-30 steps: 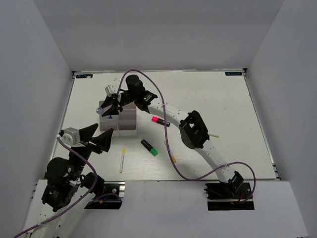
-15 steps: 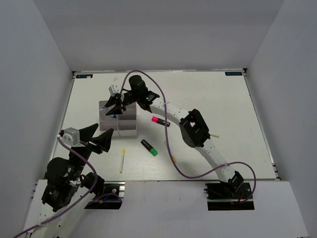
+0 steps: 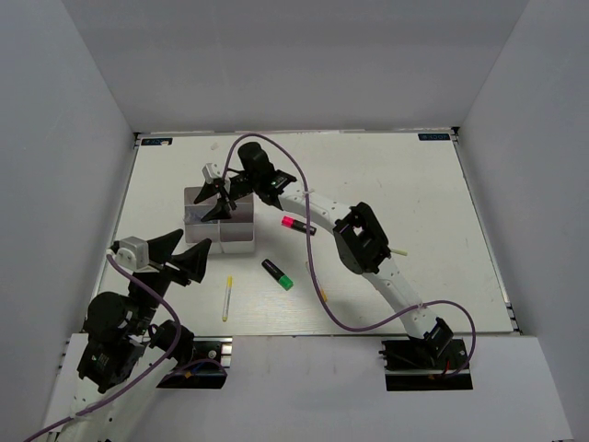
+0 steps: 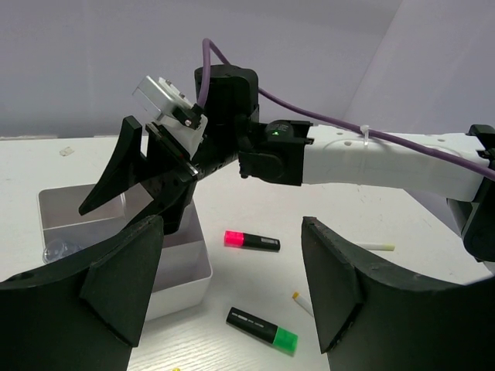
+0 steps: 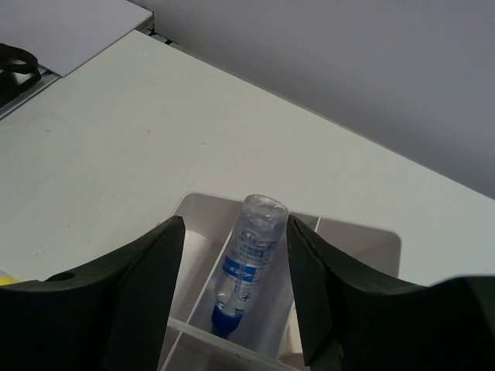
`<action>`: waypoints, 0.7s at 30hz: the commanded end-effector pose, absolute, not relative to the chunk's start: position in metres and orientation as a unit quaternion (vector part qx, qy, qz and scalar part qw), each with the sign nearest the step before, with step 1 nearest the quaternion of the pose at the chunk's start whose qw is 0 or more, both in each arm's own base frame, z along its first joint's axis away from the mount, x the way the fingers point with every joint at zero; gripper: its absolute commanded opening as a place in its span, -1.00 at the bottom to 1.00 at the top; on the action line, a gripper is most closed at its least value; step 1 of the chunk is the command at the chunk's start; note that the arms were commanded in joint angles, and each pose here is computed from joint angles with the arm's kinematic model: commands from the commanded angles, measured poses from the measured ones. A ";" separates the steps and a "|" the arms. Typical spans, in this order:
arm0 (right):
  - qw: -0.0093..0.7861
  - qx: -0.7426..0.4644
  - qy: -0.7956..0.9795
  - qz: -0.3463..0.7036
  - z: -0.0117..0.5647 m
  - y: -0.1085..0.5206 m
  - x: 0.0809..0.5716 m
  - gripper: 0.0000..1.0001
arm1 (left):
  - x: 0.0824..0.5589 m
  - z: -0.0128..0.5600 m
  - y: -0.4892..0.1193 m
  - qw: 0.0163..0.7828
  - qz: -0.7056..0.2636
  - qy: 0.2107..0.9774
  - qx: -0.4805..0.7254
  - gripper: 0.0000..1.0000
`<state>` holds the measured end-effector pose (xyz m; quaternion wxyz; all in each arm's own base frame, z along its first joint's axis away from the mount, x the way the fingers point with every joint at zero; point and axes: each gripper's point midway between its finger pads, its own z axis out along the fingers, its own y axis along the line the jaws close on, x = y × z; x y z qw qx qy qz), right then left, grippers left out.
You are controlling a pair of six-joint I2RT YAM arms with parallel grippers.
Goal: Sort the stationery into containers
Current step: Place the stationery in the storage box, then pick up the pen from the center of the board.
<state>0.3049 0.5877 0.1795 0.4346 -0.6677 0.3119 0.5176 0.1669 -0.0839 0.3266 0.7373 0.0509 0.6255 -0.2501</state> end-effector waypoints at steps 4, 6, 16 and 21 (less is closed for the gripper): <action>0.473 -0.666 0.314 0.484 0.258 0.564 0.311 0.19 | 0.174 0.320 -0.089 0.728 -0.246 0.638 0.059 0.67; 0.486 -0.661 0.326 0.470 0.282 0.552 0.317 0.16 | 0.177 0.314 -0.091 0.721 -0.247 0.645 0.057 0.69; 0.510 -0.592 0.557 0.281 0.290 0.435 0.381 -1.00 | 0.197 0.287 -0.121 0.656 -0.277 0.698 0.068 0.72; 0.453 -0.583 0.640 0.215 0.221 0.338 0.384 -0.55 | 0.224 0.239 -0.156 0.547 -0.282 0.782 0.096 -0.69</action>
